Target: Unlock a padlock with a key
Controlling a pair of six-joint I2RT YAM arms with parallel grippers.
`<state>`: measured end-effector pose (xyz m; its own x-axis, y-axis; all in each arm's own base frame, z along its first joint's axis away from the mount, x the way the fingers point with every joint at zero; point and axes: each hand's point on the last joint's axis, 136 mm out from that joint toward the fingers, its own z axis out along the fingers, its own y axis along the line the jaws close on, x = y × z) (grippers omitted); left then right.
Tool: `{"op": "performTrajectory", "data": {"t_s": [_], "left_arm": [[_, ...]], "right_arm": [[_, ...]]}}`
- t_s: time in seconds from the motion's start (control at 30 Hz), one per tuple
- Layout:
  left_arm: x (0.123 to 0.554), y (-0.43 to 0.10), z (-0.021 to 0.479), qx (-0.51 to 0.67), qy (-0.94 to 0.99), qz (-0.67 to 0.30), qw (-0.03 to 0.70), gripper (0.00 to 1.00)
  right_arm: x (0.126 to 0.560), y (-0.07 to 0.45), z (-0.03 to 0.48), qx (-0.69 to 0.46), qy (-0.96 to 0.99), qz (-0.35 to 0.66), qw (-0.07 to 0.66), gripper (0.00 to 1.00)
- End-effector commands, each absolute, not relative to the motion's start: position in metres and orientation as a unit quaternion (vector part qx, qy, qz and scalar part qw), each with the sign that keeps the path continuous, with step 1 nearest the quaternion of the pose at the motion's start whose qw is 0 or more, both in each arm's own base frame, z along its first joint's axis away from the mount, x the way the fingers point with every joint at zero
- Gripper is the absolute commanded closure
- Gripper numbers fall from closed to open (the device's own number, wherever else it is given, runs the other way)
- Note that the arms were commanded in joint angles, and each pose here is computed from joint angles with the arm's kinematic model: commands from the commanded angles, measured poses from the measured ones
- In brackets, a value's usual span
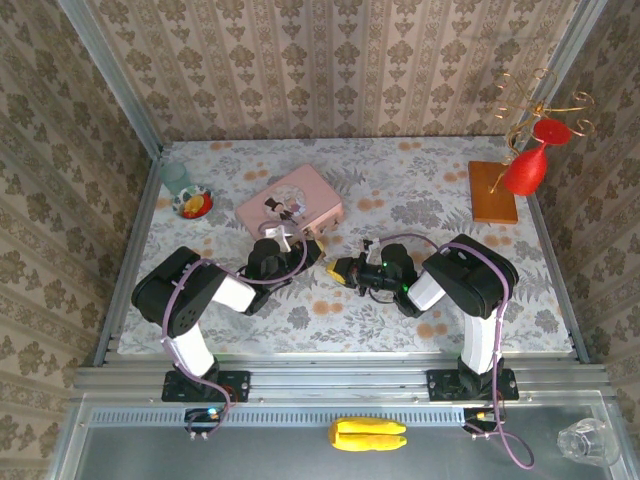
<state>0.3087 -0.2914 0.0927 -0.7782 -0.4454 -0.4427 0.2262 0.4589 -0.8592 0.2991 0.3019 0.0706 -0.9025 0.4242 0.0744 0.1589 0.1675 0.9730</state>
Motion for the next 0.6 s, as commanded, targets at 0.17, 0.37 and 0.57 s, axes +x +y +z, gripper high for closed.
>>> {"op": "performTrajectory", "data": {"t_s": [0.17,0.37,0.57], "left_arm": [[0.303,-0.312,0.151,-0.03,0.732,-0.587,0.344,0.99],[0.303,-0.312,0.151,-0.03,0.733,-0.586,0.344,0.99],[0.302,-0.312,0.152,-0.029,0.731,-0.588,0.344,0.99]], "right_arm": [[0.294,0.301,0.071,0.183,0.754,0.62,0.116,1.0],[0.294,0.3,0.076,0.178,0.752,0.622,0.125,1.0],[0.299,0.303,0.082,0.177,0.747,0.627,0.128,1.0]]}}
